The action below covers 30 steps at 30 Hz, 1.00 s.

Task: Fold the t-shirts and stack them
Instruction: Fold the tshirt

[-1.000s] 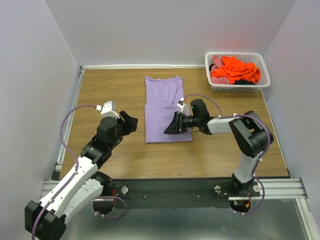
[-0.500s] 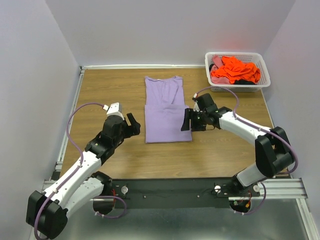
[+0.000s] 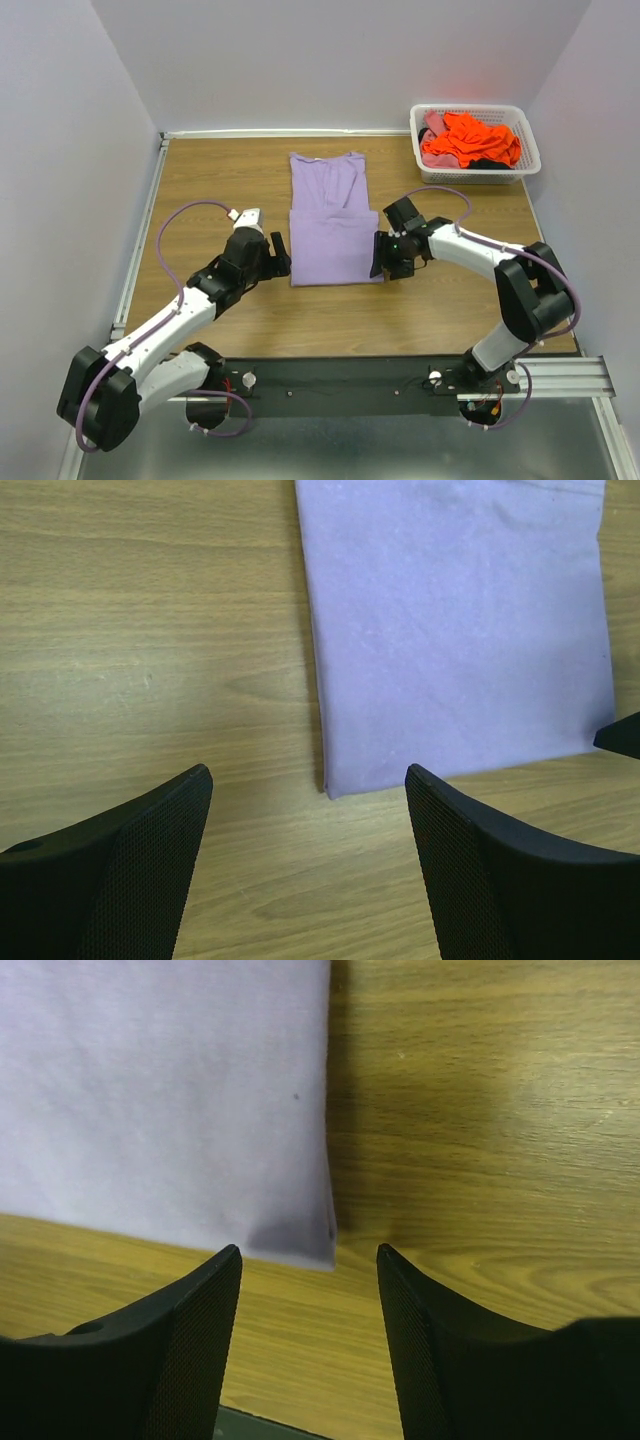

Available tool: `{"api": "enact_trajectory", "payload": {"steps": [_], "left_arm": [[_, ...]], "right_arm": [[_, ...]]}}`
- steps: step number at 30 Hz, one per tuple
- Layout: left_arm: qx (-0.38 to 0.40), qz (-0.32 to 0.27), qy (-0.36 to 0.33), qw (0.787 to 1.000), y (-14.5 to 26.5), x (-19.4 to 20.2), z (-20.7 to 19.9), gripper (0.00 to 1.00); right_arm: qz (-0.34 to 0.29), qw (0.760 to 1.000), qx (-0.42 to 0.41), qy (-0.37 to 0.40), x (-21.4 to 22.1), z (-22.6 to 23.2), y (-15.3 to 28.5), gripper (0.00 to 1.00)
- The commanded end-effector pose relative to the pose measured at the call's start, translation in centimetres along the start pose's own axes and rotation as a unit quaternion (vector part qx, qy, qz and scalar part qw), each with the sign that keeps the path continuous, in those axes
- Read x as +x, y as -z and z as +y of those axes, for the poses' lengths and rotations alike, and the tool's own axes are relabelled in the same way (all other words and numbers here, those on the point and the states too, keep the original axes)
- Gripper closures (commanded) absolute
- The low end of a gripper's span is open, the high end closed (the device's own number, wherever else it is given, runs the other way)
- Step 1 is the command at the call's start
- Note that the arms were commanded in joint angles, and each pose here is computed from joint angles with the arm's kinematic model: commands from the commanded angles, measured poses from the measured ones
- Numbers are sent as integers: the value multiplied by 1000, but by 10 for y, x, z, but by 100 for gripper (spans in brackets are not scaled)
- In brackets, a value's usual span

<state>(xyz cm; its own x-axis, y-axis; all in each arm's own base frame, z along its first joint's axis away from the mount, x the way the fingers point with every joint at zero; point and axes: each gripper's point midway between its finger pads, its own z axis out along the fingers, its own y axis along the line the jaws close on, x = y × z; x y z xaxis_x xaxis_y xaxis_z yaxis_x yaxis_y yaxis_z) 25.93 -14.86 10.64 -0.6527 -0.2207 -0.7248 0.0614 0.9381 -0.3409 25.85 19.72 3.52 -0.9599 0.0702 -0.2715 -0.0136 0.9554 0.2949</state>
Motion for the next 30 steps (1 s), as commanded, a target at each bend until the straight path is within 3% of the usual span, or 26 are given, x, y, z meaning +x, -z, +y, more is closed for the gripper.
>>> {"api": "enact_trajectory", "payload": {"steps": [1, 20, 25, 30], "left_arm": [[11, 10, -12, 1000, 1, -2, -11, 15], [-18, 70, -32, 997, -9, 21, -6, 15], [-30, 92, -38, 995, -14, 28, -5, 15], [-37, 108, -41, 993, -17, 35, -5, 15]], "right_arm": [[17, 1000, 21, -4, 12, -4, -16, 37], [43, 991, 128, 12, 40, -39, -37, 52], [50, 985, 161, 24, 45, -49, -41, 65], [56, 982, 175, 39, 50, -53, -46, 88]]}}
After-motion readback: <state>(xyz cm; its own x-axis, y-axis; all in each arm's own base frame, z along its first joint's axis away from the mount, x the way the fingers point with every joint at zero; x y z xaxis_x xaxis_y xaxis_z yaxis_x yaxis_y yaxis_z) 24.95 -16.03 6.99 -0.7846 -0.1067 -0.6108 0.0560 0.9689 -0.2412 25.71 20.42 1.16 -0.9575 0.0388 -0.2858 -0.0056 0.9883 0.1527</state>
